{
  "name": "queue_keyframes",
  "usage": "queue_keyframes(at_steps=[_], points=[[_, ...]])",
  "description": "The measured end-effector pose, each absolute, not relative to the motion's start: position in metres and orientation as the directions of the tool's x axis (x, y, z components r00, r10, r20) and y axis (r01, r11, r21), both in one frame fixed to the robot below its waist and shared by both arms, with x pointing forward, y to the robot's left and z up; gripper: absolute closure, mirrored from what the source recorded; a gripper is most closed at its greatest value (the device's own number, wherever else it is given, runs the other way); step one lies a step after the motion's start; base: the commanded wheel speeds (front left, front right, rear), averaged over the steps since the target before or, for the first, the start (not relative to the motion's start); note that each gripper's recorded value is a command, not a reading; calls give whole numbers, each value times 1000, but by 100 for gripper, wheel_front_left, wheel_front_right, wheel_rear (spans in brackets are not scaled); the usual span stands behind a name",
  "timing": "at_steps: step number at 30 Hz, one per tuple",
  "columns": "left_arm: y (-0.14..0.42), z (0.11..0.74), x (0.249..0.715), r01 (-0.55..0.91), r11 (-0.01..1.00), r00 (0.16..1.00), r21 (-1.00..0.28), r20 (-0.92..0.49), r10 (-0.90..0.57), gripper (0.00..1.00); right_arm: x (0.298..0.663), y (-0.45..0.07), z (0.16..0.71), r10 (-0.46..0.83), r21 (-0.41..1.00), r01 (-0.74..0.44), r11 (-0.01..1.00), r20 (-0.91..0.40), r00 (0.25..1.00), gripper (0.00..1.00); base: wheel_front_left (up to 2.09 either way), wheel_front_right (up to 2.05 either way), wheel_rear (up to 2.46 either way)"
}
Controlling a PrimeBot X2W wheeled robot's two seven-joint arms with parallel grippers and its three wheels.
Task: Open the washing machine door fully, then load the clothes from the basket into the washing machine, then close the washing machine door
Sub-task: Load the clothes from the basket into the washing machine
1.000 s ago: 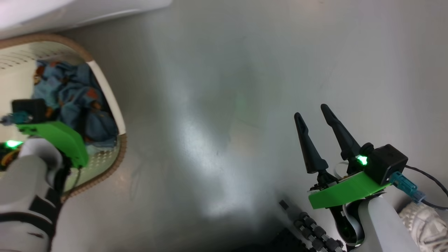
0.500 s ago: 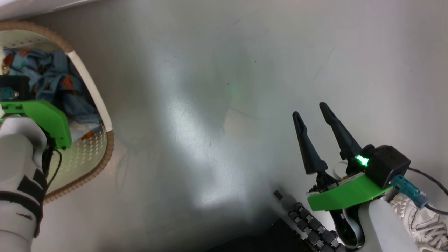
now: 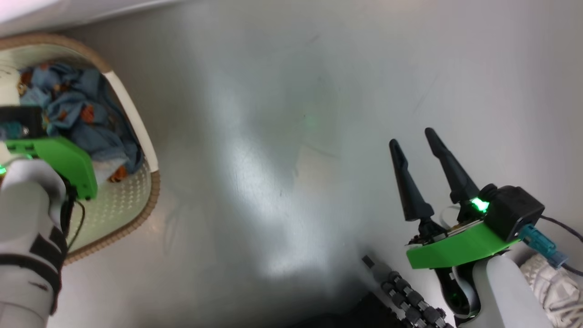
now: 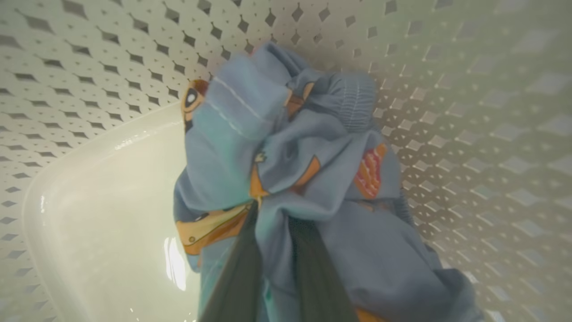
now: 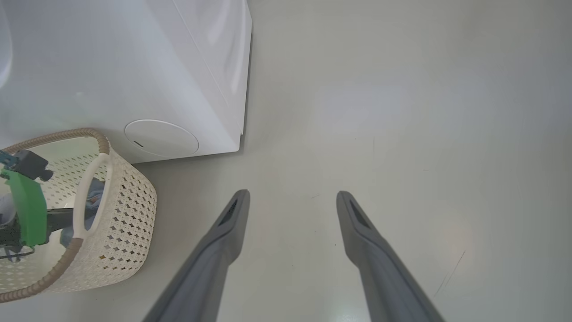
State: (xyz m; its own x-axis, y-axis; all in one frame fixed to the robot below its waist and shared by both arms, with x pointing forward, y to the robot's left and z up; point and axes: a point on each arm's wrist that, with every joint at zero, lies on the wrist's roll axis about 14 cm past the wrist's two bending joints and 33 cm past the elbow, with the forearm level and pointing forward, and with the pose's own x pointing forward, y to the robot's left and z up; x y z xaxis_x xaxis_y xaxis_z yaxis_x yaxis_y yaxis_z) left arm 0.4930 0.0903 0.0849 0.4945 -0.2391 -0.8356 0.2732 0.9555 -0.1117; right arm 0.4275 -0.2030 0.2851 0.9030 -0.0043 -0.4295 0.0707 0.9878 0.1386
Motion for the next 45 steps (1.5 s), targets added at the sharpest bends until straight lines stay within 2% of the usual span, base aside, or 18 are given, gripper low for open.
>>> queue_keyframes(at_steps=[10,23,30,34,45], points=[[91,131,483,235,960,575,-149,-775,-261,100,443,-207,324,-13,135,61,989,-330,944,0,0,0,0],[109,233,472,138,973,774,-187,-592,-224,100,453,-193,381,24,148,5,989,-195,981,0,0,0,0],[136,298,466,90,983,877,-159,-455,-154,100,437,-183,400,44,160,-16,987,-170,985,0,0,0,0],[144,351,462,75,986,938,-148,-324,-120,100,427,-178,419,60,156,-39,987,-133,989,0,0,0,0],[167,463,441,51,994,998,-96,-32,-54,100,404,-160,452,113,168,-101,981,-62,992,0,0,0,0]])
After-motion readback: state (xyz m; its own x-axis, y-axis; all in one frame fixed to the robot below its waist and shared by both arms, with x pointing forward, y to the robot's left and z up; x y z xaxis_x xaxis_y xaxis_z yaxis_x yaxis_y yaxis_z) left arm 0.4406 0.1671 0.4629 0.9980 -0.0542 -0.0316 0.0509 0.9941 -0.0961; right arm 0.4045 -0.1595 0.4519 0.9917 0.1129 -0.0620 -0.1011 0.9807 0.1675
